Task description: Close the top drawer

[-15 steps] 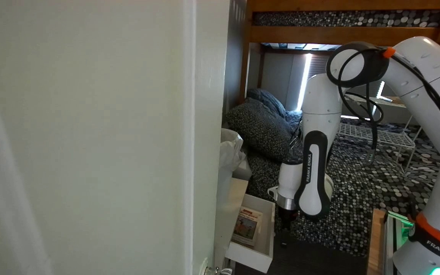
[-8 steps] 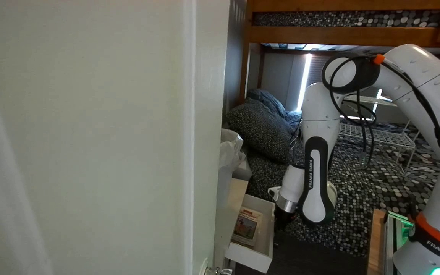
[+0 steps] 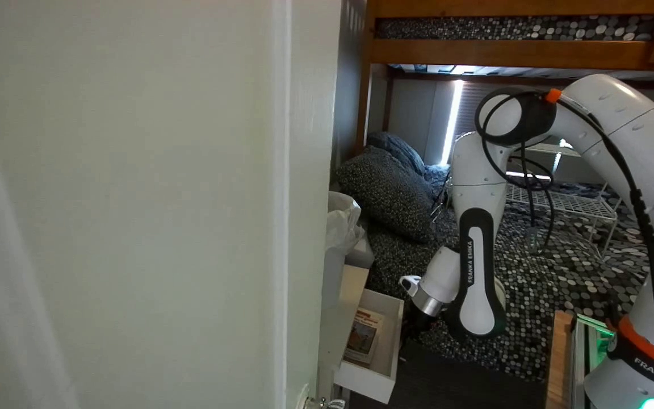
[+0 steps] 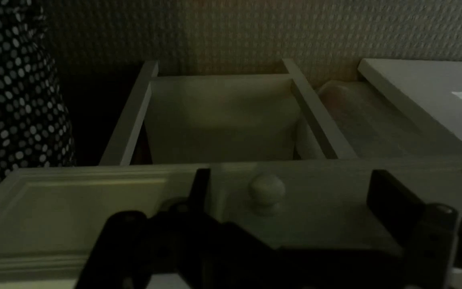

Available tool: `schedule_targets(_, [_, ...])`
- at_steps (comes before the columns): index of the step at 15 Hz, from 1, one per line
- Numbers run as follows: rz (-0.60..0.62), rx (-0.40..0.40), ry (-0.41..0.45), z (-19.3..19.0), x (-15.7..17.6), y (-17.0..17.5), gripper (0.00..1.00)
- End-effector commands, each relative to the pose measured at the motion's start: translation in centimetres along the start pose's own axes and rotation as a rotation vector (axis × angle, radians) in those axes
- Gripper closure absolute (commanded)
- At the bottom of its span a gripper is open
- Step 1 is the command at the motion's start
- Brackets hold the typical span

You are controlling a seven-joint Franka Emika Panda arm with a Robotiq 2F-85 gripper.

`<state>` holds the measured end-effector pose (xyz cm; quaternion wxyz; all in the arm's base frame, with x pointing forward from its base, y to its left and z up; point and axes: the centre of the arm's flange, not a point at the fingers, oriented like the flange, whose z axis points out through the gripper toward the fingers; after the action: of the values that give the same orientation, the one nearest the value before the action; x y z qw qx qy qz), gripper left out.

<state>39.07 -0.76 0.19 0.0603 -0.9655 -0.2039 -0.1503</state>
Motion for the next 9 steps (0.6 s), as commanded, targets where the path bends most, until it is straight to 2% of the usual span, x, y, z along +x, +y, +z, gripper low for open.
schedule_targets(1, [-0.018, 0.002, 0.092, 0.7, 1.3, 0.5, 0.0])
schedule_targets(5, [-0.039, 0.008, 0.139, 1.8, 2.6, 1.0, 0.0])
schedule_targets(9, [-0.027, 0.065, 0.186, 3.7, 4.0, 1.4, 0.0])
